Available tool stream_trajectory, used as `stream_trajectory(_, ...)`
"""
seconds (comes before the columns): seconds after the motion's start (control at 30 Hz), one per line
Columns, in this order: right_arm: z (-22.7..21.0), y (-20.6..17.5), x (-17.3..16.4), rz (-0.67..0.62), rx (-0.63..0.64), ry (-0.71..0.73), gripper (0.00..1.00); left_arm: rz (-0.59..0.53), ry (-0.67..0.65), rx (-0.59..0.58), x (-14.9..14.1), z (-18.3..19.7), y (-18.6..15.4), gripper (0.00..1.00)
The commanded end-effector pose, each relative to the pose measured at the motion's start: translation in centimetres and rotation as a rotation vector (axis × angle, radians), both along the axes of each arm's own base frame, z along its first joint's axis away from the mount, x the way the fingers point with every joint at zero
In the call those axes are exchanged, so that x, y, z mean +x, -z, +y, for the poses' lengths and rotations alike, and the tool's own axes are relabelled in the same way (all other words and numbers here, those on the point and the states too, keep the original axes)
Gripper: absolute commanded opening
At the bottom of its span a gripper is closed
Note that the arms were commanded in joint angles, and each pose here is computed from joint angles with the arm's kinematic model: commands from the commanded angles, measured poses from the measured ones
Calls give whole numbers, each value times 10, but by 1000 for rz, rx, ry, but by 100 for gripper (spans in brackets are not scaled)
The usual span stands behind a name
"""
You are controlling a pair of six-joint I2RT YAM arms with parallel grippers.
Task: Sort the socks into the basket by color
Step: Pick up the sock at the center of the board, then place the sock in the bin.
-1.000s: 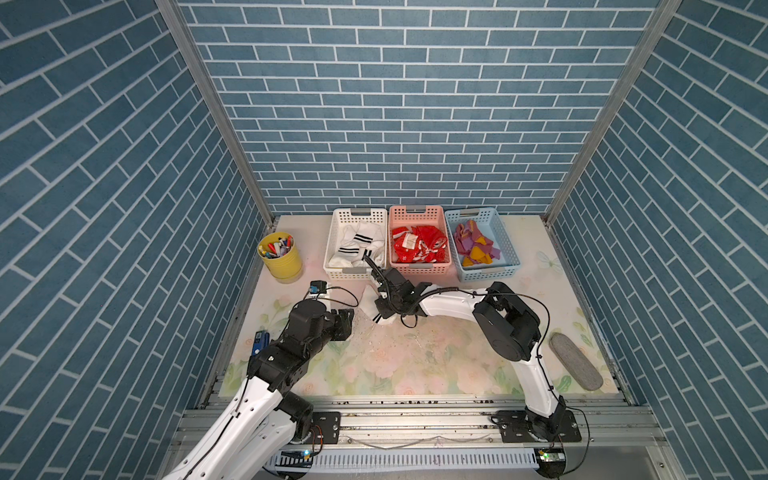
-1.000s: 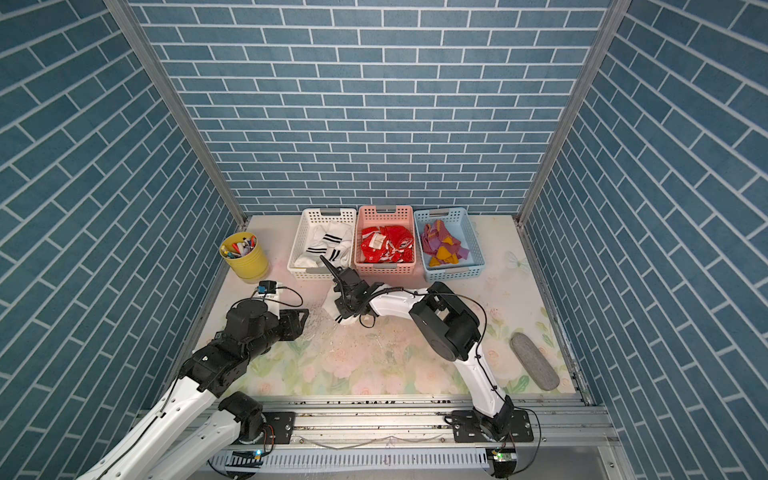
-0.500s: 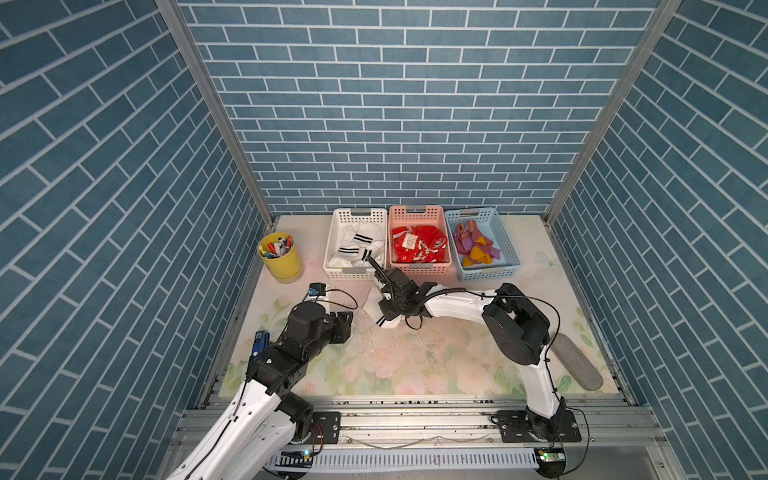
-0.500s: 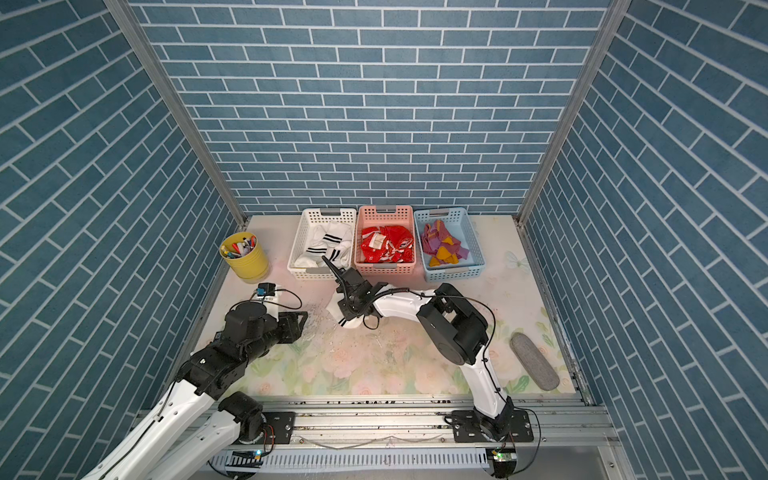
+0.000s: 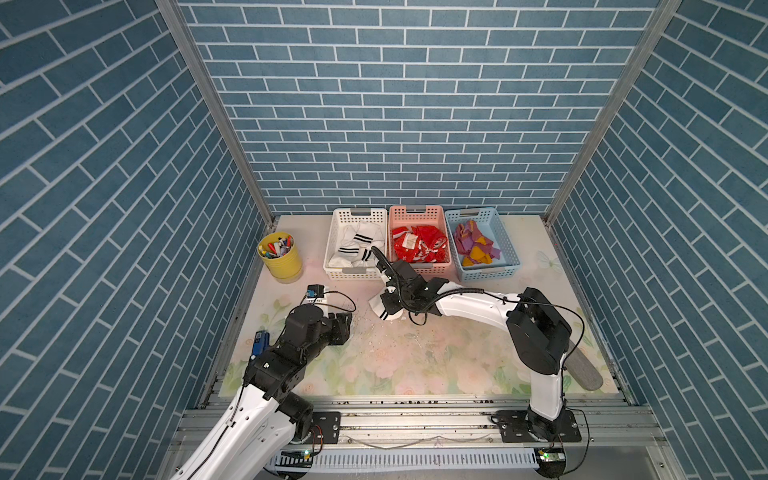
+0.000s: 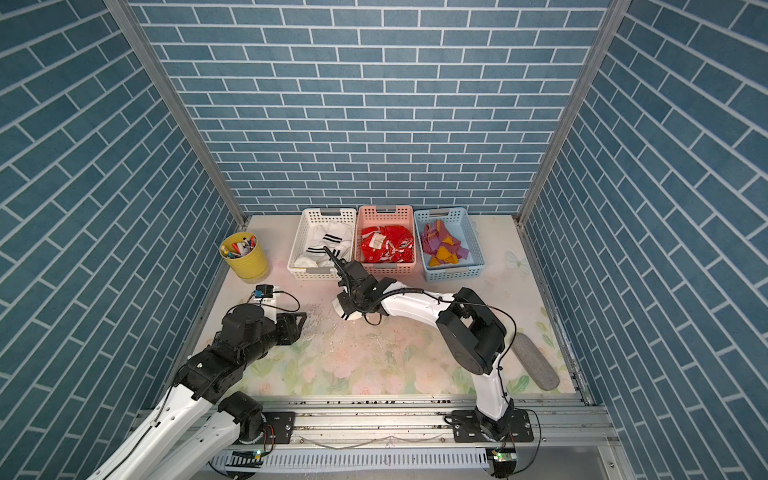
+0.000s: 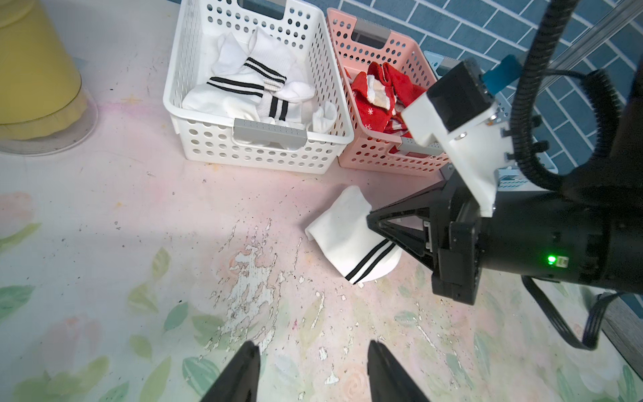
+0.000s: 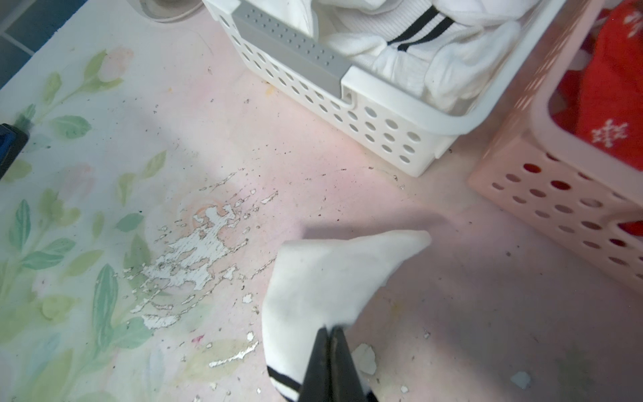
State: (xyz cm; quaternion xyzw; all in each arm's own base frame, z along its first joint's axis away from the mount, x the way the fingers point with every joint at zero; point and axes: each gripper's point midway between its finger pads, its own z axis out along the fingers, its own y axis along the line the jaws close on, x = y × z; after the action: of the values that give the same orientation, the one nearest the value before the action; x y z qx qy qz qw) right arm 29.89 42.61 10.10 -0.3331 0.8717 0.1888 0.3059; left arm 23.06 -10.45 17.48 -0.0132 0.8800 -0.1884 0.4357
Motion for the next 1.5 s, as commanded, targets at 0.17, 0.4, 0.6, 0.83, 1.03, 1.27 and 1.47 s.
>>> stream_trajectory(0.17, -8, -84, -1, -150, 77, -28, 0, 13, -2, 2, -4, 1, 5, 56)
stream_trajectory(0.4, -6, -140, 9, -264, 109, -34, 0, 7, 16, -10, -6, -2, 0, 56)
stream_trajectory(0.6, 12, -169, 29, -341, 109, -48, 0, -14, 26, -25, -10, -2, -10, 56)
stream_trajectory(0.83, 39, -197, 72, -387, 123, -47, 0, -51, 39, -74, -20, -2, -31, 57)
stream_trajectory(1.03, 56, -202, 118, -389, 157, -23, 0, -135, 47, -80, -25, 3, -60, 58)
stream_trajectory(1.27, 64, -197, 168, -397, 238, 36, 0, -184, 1, -77, -31, 16, -88, 58)
stream_trajectory(1.47, 66, -175, 198, -373, 313, 64, 0, -202, -10, -73, -33, 20, -96, 59)
